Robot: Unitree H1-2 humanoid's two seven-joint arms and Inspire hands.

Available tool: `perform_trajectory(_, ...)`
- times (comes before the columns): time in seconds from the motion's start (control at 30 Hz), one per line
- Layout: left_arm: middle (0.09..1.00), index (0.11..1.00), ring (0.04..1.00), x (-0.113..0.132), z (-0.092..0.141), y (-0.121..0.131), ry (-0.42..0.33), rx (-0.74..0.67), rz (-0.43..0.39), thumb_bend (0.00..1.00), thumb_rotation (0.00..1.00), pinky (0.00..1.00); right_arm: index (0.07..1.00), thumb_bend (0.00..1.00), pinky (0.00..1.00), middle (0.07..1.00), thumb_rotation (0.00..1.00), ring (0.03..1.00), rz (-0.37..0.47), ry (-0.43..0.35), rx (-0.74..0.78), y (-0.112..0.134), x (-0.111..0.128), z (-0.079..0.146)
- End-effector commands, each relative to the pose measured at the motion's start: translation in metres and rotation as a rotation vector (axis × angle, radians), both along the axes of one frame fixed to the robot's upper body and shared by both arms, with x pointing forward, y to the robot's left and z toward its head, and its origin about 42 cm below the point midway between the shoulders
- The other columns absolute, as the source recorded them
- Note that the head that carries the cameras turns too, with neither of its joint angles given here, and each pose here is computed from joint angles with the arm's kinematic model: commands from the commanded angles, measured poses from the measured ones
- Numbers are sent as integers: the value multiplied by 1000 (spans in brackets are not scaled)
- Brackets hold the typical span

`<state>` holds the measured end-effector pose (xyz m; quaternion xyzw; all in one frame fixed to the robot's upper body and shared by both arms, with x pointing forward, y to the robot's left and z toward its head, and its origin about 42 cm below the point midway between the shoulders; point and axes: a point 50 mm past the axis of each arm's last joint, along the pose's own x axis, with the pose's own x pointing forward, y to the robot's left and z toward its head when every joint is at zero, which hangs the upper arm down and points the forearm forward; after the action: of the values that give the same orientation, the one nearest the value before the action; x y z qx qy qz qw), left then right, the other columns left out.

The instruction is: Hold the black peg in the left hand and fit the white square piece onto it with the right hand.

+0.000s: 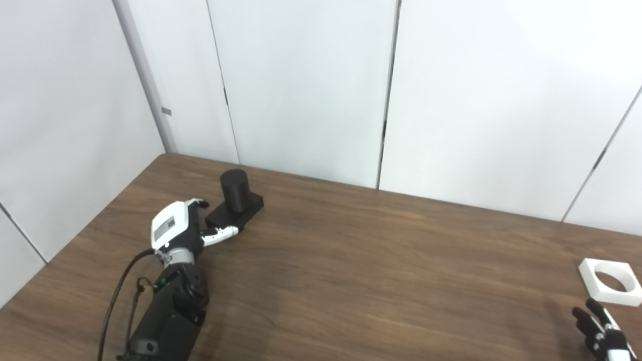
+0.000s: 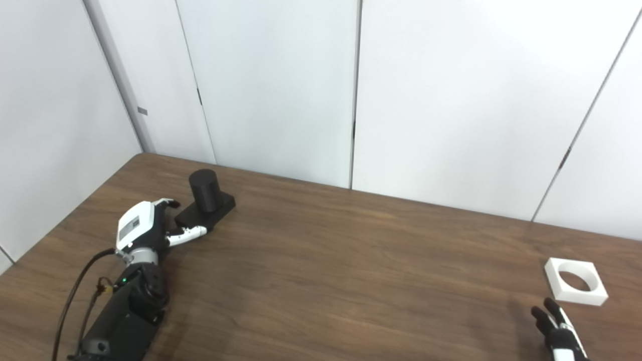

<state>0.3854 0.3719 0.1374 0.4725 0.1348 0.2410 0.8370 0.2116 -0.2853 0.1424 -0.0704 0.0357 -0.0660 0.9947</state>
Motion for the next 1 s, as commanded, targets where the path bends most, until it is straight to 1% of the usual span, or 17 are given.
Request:
perform_trajectory(0.0,855,701,894,19,29,1,-118,21,6,923,448,913,955,818,1000,912,1000,963,-14,48,-5,-2,-34,-8)
perform_trajectory(0.07,849,688,891,20,28,1,-129,9,9,917,432,911,957,816,1000,913,1000,963,-13,45,-5,-1,-34,-8)
perform_trajectory(0.13,839,675,884,21,26,2,-136,1,7,902,412,896,953,806,978,909,1000,949,-14,41,-7,-1,-34,-7)
perform_trajectory(0.2,833,664,878,21,25,2,-135,0,6,892,399,879,951,805,996,905,1000,946,-14,41,-8,-1,-34,-7)
perform_trajectory(0.33,839,651,879,23,22,3,-135,11,7,880,374,868,955,794,1000,905,1000,952,-14,41,-4,0,-34,-6)
perform_trajectory(0.47,853,652,891,23,20,4,-112,43,-1,888,360,881,954,789,1000,901,1000,947,-12,40,-10,1,-34,-8)
perform_trajectory(0.5,859,655,897,22,20,4,-104,52,-1,897,334,899,956,788,1000,900,1000,947,-12,39,-7,1,-34,-8)
perform_trajectory(0.6,850,645,888,22,18,4,-96,98,2,907,313,895,958,781,1000,896,1000,945,-11,37,-5,2,-34,-7)
perform_trajectory(0.7,814,605,861,20,16,4,-120,104,9,882,238,879,961,783,1000,898,1000,953,-14,39,-3,3,-34,-7)
perform_trajectory(0.73,778,538,837,20,15,5,-131,103,6,697,137,861,965,771,1000,902,1000,960,-14,40,-3,3,-34,-7)
perform_trajectory(0.77,774,529,835,20,14,6,-144,103,3,663,123,859,965,769,1000,903,1000,961,-14,40,-2,3,-33,-7)
perform_trajectory(0.8,755,504,821,20,14,6,-159,99,-1,581,88,841,967,760,1000,904,1000,958,-15,39,-5,3,-33,-7)
perform_trajectory(0.87,712,487,782,19,14,7,-178,86,-8,538,60,771,967,745,1000,903,1000,955,-13,35,-10,3,-32,-7)
perform_trajectory(0.97,687,481,749,19,14,9,-181,83,-14,522,46,706,971,721,1000,904,1000,958,-14,36,-14,4,-31,-7)
